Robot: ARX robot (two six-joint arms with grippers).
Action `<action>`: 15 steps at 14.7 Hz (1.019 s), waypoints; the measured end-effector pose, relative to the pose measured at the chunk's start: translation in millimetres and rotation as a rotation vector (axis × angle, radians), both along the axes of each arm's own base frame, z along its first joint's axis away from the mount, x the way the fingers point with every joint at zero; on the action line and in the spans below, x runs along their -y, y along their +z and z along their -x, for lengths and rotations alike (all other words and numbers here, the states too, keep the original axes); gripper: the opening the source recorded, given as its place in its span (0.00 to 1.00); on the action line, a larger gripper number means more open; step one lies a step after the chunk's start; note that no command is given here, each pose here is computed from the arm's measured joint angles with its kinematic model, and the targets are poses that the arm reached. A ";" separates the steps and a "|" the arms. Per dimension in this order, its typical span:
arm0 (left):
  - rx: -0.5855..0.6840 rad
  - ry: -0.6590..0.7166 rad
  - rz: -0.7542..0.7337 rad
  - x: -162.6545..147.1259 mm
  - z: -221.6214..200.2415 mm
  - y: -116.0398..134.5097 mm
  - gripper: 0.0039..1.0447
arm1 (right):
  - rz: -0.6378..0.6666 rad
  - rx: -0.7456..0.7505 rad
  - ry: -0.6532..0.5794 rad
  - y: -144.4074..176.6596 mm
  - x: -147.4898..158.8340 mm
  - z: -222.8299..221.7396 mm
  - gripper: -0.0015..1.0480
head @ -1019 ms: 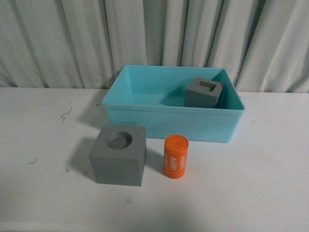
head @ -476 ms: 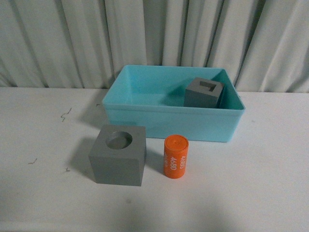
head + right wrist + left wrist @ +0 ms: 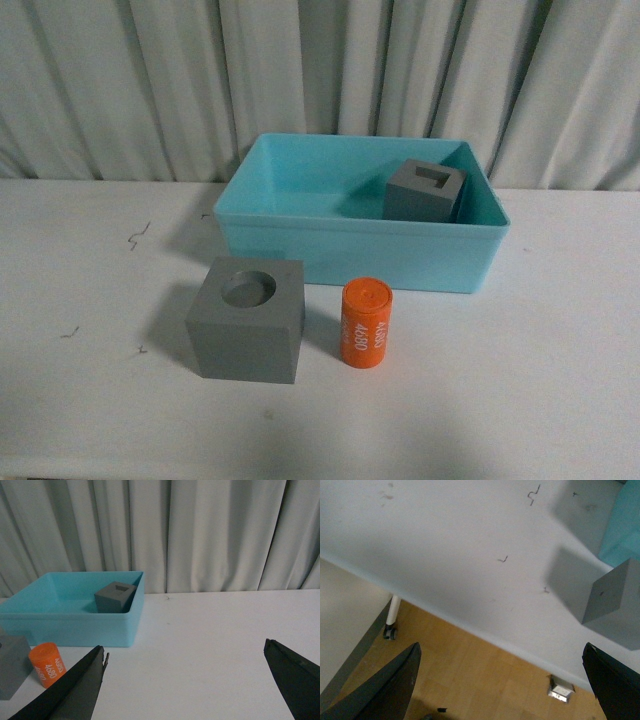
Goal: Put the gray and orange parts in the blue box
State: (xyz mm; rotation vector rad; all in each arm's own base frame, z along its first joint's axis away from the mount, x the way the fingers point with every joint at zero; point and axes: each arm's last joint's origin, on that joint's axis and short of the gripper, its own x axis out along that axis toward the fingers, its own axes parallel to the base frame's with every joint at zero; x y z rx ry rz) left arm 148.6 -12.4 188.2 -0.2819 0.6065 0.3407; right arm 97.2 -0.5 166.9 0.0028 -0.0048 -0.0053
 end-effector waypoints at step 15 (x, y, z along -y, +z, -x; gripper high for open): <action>-0.051 -0.345 -0.119 64.2 -153.7 -33.7 0.94 | 0.000 0.000 0.001 0.0 -0.1 0.0 0.94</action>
